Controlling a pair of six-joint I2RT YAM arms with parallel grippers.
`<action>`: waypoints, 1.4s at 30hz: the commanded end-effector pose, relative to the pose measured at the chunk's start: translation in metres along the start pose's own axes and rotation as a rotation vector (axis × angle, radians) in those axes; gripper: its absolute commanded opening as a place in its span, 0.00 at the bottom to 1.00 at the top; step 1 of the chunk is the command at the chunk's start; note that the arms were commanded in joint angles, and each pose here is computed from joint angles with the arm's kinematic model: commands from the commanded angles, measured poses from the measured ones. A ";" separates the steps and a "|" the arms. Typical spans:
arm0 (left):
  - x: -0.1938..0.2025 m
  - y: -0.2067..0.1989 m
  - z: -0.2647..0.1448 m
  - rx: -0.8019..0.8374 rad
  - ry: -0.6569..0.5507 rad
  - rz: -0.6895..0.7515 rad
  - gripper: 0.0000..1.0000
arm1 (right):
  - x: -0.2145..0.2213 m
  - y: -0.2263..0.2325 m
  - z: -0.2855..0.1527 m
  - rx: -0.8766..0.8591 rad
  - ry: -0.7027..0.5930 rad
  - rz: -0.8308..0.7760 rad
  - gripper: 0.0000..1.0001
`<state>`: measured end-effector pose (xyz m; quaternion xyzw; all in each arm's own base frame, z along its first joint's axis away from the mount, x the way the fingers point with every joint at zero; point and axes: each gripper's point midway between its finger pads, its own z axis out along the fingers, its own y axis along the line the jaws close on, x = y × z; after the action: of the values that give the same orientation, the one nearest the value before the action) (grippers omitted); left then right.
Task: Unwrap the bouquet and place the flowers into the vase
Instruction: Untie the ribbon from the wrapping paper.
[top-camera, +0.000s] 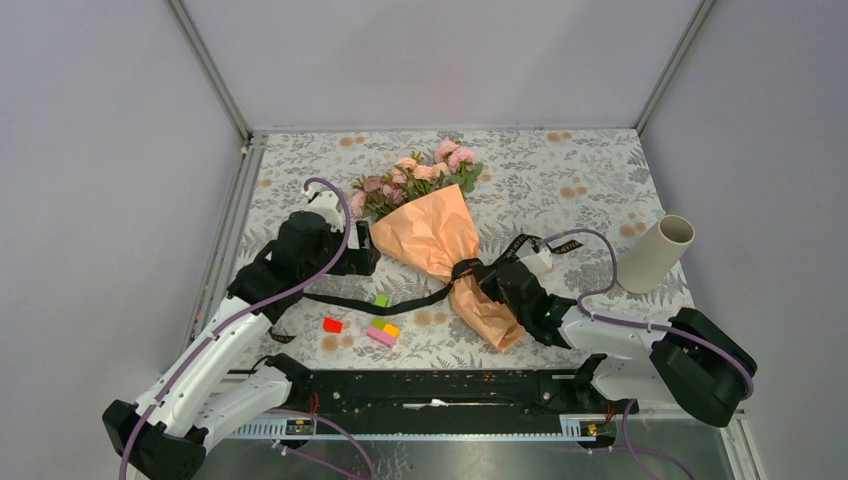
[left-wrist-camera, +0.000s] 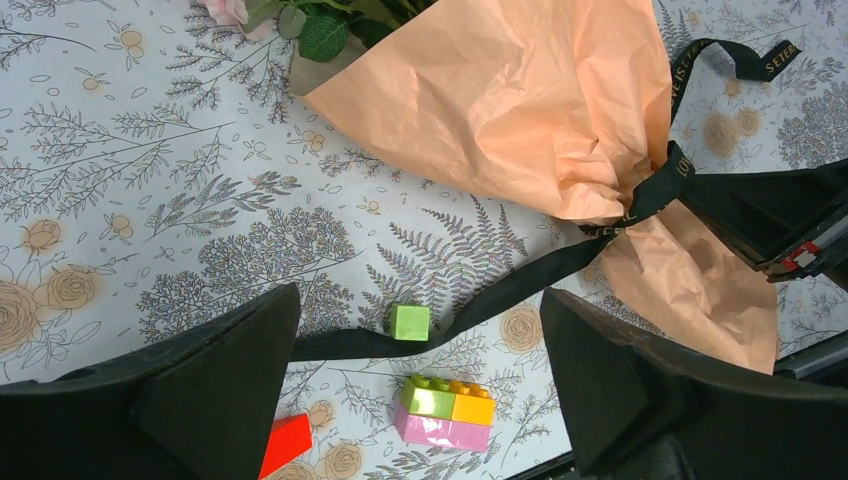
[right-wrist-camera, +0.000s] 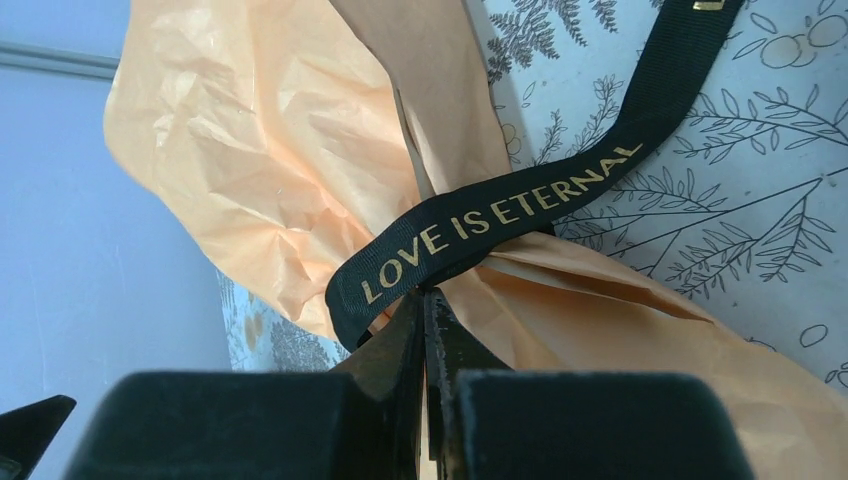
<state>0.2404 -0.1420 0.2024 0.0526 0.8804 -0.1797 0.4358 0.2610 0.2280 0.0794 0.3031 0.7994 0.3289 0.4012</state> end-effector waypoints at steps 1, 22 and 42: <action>-0.008 -0.002 0.001 0.014 -0.033 -0.005 0.99 | -0.025 0.006 -0.001 -0.025 -0.116 0.071 0.00; -0.007 -0.003 0.002 0.018 -0.027 -0.006 0.99 | -0.007 0.020 -0.019 -0.084 0.023 -0.105 0.29; -0.003 -0.005 0.007 0.024 -0.002 -0.005 0.99 | 0.011 -0.002 -0.015 -0.033 0.047 -0.060 0.18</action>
<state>0.2414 -0.1436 0.1969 0.0542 0.8851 -0.1776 0.4268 0.2409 0.2361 0.0729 0.2478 0.8262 0.3320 0.3818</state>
